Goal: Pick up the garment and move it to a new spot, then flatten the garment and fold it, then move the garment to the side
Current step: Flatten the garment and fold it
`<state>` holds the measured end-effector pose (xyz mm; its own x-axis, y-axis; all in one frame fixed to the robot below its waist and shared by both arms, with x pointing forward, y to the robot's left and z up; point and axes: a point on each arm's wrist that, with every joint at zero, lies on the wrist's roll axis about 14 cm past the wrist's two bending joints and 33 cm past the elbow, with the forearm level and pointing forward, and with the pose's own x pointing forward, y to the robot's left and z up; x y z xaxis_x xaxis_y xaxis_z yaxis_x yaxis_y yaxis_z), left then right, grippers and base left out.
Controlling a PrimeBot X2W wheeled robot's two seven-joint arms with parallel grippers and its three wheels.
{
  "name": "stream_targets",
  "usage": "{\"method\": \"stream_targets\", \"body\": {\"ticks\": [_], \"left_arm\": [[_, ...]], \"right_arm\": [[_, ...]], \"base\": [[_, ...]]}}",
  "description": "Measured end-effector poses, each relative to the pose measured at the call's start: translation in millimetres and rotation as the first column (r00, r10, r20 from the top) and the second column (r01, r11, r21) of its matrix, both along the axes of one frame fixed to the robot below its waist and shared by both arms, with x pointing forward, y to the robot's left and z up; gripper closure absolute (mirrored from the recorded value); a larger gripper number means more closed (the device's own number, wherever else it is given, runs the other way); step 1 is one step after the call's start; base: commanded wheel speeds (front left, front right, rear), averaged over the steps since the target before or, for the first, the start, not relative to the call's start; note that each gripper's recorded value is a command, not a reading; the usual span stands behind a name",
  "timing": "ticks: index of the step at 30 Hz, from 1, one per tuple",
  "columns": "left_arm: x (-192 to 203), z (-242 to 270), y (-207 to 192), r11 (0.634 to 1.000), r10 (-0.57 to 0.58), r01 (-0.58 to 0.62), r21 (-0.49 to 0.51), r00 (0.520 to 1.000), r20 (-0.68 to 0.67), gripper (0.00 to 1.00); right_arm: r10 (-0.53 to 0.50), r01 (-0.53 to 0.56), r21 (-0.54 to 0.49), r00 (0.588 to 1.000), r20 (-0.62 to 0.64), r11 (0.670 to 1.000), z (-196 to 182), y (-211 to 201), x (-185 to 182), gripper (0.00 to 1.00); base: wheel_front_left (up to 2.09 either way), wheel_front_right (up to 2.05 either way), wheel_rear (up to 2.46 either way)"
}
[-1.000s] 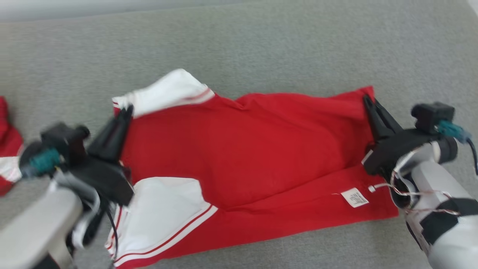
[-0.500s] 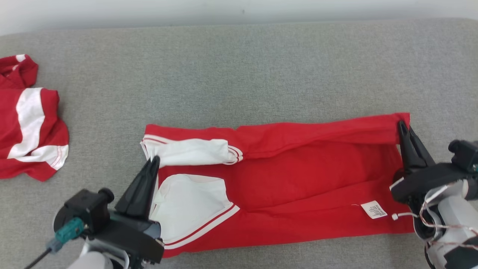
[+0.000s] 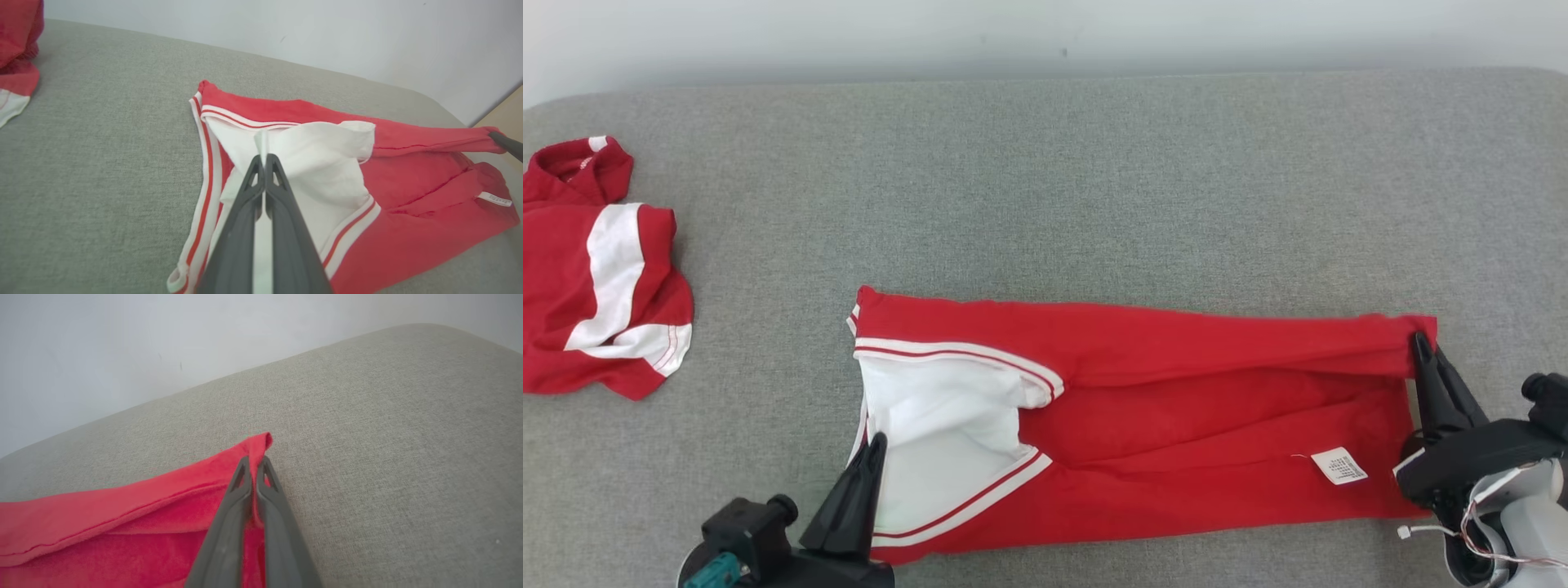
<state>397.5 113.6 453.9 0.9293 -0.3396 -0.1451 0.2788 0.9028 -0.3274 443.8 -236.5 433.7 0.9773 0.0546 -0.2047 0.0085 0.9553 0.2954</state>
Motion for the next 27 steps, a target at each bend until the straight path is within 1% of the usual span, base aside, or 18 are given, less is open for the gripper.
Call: {"method": "stream_targets", "body": {"ticks": [1, 2, 10, 14, 18, 23, 27], "left_arm": [[-1, -3, 0, 1.0, 0.005, -0.005, 0.001, 1.0, -0.008, 0.68], [-2, -4, 1, 1.0, 0.009, -0.009, 0.007, 1.0, -0.006, 0.0], [6, 14, 18, 0.995, 0.096, -0.098, 0.017, 0.993, 0.076, 0.0], [12, 37, 41, 0.981, 0.184, -0.191, 0.027, 0.969, 0.165, 0.0], [9, 50, 63, 0.959, 0.264, -0.279, 0.039, 0.938, 0.223, 0.0], [0, 55, 83, 0.937, 0.303, -0.337, 0.091, 0.915, 0.266, 0.0], [-7, 56, 93, 0.922, 0.331, -0.372, 0.105, 0.901, 0.28, 0.0]], "right_arm": [[-0.004, 0.004, 0.001, 1.0, -0.003, 1.0, -1, 0, -2, 0.0], [-0.006, 0.006, 0.001, 1.0, -0.01, 1.0, -2, -1, -3, 0.0], [-0.027, 0.027, 0.002, 0.999, 0.03, 1.0, 12, -7, -8, 0.0], [-0.031, 0.031, -0.007, 0.999, 0.03, 0.999, 16, -10, -10, 0.0], [-0.028, 0.028, -0.02, 1.0, -0.008, 0.999, 12, -12, -14, 0.0], [-0.023, 0.022, -0.02, 0.998, -0.063, 1.0, 3, -9, -16, 0.0], [-0.02, 0.018, -0.019, 0.992, -0.123, 1.0, -9, -7, -18, 0.0]], "base": [[0.0, 0.0, 0.0], [0.0, 0.0, 0.0], [0.0, 0.0, 0.0], [0.0, 0.0, 0.0], [0.0, 0.0, 0.0], [0.0, 0.0, 0.0], [0.0, 0.0, 0.0]]}}
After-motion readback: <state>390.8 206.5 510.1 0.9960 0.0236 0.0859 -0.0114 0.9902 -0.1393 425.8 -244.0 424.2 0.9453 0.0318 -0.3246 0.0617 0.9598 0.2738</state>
